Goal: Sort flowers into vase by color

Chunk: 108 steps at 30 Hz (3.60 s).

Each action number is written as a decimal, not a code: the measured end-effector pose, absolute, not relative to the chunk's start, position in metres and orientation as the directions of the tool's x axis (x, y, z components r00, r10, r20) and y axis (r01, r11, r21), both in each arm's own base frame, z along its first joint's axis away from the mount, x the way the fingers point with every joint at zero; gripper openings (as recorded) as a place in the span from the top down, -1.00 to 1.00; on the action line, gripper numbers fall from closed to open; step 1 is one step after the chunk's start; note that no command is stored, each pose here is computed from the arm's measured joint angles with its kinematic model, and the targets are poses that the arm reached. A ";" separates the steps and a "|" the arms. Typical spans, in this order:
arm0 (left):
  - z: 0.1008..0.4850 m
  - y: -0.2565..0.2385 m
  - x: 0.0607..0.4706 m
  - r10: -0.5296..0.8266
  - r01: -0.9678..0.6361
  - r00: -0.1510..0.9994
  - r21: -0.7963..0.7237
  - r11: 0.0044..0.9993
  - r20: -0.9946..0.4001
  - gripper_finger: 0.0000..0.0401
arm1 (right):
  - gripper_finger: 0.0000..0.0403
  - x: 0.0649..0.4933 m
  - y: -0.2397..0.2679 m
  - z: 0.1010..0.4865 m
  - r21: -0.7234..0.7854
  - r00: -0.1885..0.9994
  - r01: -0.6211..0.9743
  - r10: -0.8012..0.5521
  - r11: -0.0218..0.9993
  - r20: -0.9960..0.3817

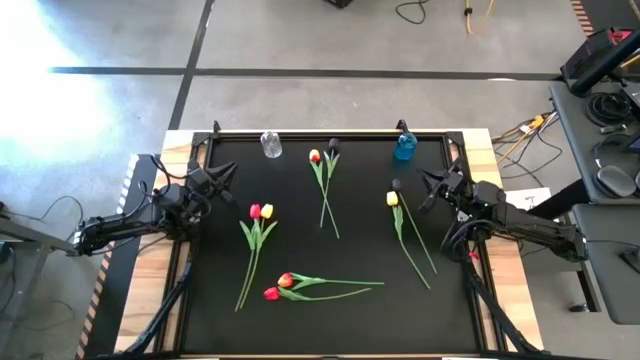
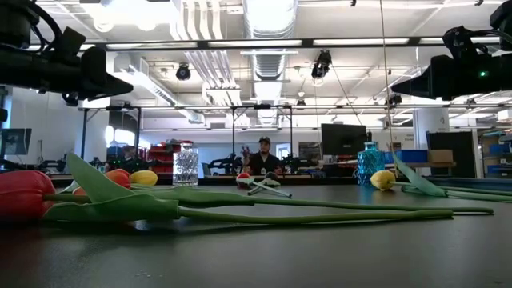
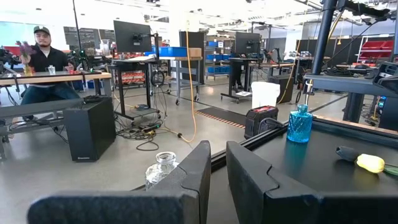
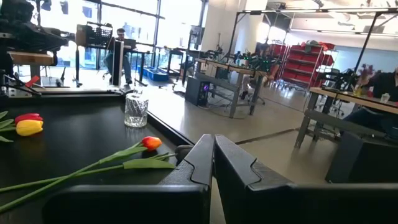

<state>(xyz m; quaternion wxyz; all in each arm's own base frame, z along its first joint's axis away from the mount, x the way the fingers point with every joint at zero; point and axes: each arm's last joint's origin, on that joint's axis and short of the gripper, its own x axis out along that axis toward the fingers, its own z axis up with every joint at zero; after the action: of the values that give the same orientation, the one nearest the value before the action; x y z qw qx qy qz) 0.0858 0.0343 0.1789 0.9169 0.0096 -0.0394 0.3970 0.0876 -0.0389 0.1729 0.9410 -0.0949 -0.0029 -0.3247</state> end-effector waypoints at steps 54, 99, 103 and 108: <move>0.179 0.034 0.086 0.727 -0.728 0.682 -0.014 0.685 0.080 0.81 | 0.87 0.087 -0.036 0.208 0.079 0.836 0.546 -0.537 0.834 -0.112; 0.179 0.034 0.086 0.727 -0.729 0.682 -0.014 0.685 0.080 0.81 | 0.47 0.206 -0.114 0.139 0.029 0.119 0.880 -0.163 0.474 -0.979; 0.179 0.034 0.086 0.727 -0.729 0.682 -0.014 0.685 0.080 0.81 | 0.59 0.202 -0.117 0.142 -0.002 0.101 0.889 -0.199 0.458 -0.975; 0.179 0.034 0.086 0.727 -0.729 0.682 -0.014 0.685 0.080 0.81 | 0.58 0.199 -0.122 0.149 -0.079 0.059 0.902 -0.301 0.425 -0.952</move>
<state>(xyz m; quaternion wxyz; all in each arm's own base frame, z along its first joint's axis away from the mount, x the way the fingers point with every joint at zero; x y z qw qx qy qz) 0.0858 0.0343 0.1790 0.9169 0.0095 -0.0397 0.3970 0.1992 -0.1225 0.1493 0.6671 0.2904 0.5172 -0.4507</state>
